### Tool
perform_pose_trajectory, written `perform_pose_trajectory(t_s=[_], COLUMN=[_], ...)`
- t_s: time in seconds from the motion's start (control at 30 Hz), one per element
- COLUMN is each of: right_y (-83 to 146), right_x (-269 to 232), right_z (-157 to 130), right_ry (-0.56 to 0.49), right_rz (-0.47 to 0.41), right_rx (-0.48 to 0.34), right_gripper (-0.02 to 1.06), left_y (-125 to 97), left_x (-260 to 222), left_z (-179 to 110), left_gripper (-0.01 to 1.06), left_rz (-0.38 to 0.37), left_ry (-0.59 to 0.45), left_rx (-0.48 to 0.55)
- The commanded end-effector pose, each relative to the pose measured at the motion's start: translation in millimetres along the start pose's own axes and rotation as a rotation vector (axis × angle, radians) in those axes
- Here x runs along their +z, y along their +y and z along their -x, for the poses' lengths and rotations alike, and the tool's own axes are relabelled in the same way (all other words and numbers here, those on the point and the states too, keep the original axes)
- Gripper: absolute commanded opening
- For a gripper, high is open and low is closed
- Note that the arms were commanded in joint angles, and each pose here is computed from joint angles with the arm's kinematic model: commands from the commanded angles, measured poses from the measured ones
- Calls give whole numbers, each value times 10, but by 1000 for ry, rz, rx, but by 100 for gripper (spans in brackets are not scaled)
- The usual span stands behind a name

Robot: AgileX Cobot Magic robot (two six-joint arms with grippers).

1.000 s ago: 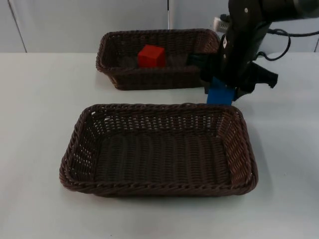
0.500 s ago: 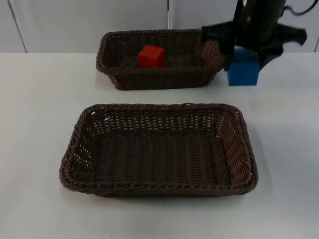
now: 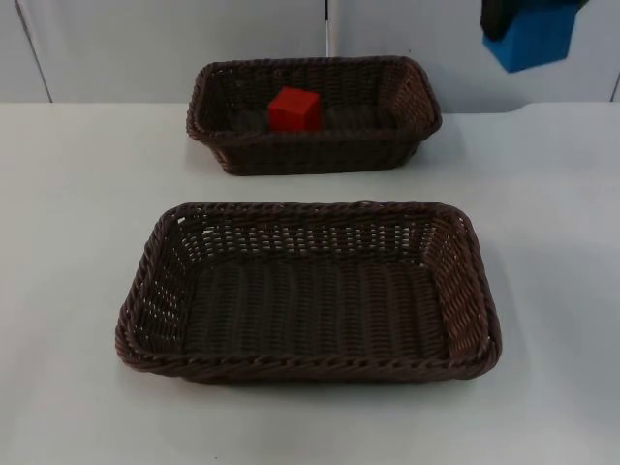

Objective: Pick up one cube with the left hand and place it into the upper basket. Pick up one cube with the right hand and place it into the lower basket.

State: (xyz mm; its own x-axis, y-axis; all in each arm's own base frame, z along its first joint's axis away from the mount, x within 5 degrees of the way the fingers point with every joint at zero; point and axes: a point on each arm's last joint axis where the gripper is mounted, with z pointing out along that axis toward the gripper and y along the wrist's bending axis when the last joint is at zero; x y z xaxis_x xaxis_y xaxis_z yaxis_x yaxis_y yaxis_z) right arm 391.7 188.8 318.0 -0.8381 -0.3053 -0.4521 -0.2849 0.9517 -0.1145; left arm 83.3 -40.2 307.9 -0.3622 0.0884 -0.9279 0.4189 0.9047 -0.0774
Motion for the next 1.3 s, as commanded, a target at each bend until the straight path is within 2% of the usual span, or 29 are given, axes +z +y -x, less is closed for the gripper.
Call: perform_pose_trajectory(t_s=[0.0,0.07,0.23,0.3,0.57,0.7,0.73,0.77,0.9,1.27], right_y=[-46,-61,-69,-47,-5,192,309,309,599,1057], right_x=[-167,-218,-290,-357,-550,-612,-638,-638,-712,-776], right_z=[-11,-38,-39,-47,-64,-93,-113,-113,-177,-344], right_ry=[-10,9,-5,-16,-55,-66,-70,-70,-84,-94], right_rz=[7,4,12,51,77,101,113,113,127,185], right_rx=[-62,-110,-148,-170,-181,-226,-253,-253,-322,-430], right_gripper=[0,0,0,0,0,0,0,0,0,0], left_y=[1,1,2,5,6,6,6,6,6,6], left_x=[-9,-9,-9,-9,-9,-9,-9,-9,-9,-9], left_z=[-4,-4,-4,-5,-5,-5,-5,-5,-5,-5], left_gripper=[72,72,72,72,72,72,72,72,72,72], left_rz=[2,2,3,7,8,8,8,8,8,8], left_ry=[-7,-7,-7,-6,-6,-6,-6,-6,-6,-6], left_rx=[1,1,3,9,11,11,11,11,11,11])
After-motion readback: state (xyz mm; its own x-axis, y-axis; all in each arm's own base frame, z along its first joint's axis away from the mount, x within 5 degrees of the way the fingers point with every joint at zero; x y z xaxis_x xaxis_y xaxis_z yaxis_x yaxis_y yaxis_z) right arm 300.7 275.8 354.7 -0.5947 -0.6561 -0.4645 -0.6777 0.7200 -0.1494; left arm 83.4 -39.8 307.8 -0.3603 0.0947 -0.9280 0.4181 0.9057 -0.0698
